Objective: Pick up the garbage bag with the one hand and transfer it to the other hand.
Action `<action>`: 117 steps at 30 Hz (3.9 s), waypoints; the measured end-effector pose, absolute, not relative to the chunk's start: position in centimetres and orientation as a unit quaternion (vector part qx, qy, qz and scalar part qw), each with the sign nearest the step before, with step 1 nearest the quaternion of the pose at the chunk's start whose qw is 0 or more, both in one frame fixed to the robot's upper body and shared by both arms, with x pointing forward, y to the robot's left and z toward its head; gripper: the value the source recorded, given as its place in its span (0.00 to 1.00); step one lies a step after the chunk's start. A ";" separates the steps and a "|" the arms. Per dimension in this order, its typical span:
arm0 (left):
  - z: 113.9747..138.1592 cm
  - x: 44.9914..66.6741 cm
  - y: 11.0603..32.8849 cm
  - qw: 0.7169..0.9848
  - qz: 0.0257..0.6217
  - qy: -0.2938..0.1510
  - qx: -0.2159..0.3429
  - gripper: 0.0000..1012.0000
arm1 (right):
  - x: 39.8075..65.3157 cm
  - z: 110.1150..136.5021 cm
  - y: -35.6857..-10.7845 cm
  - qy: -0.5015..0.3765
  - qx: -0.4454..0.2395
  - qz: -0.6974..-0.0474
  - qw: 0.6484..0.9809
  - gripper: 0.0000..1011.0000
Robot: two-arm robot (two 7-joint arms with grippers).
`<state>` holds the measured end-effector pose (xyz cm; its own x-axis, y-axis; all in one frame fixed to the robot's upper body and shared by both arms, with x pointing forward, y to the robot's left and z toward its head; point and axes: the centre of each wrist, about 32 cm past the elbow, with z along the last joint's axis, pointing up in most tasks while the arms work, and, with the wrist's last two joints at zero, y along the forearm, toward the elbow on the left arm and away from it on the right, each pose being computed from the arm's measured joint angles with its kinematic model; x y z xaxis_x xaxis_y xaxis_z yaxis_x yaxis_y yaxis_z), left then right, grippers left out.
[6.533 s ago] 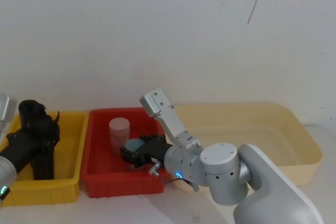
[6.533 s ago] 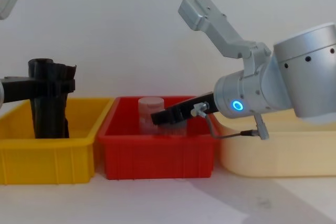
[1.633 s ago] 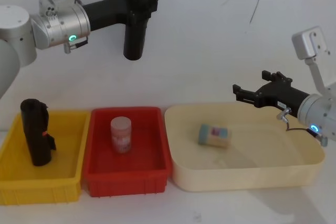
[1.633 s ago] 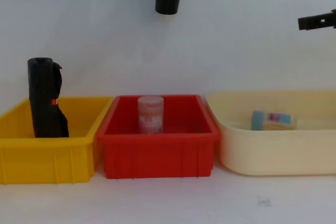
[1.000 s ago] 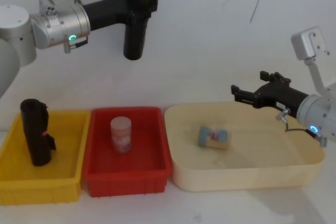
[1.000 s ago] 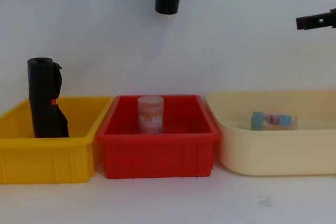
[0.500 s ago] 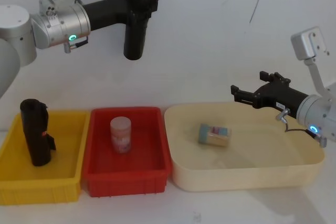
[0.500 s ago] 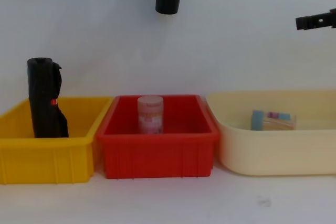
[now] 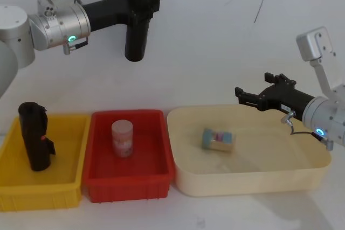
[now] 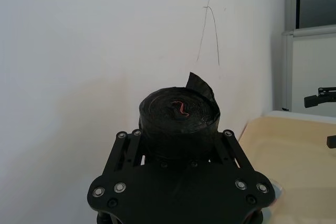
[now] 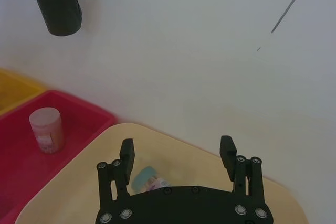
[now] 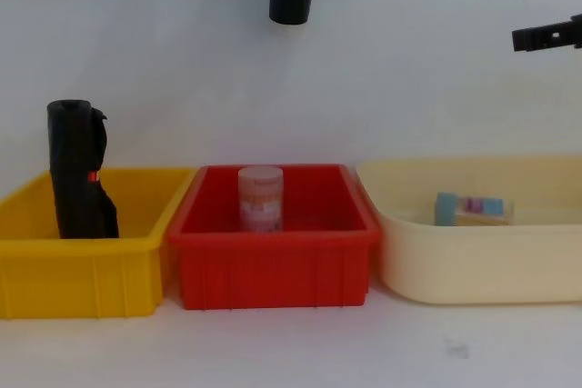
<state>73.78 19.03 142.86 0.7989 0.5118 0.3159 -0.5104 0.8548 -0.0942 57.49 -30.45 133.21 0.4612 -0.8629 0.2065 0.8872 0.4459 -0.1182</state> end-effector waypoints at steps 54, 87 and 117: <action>142.9 73.8 19.0 0.948 0.270 -0.167 -0.002 0.48 | 57.5 133.2 -30.5 -0.058 -0.105 -0.516 0.848 0.99; 142.8 73.8 19.0 0.948 0.269 -0.167 -0.002 0.48 | 57.5 133.2 -30.5 -0.058 -0.105 -0.516 0.848 0.99; 142.9 73.8 19.0 0.948 0.269 -0.167 -0.002 0.48 | 61.7 133.6 -27.7 -0.099 -0.072 -0.416 0.901 0.99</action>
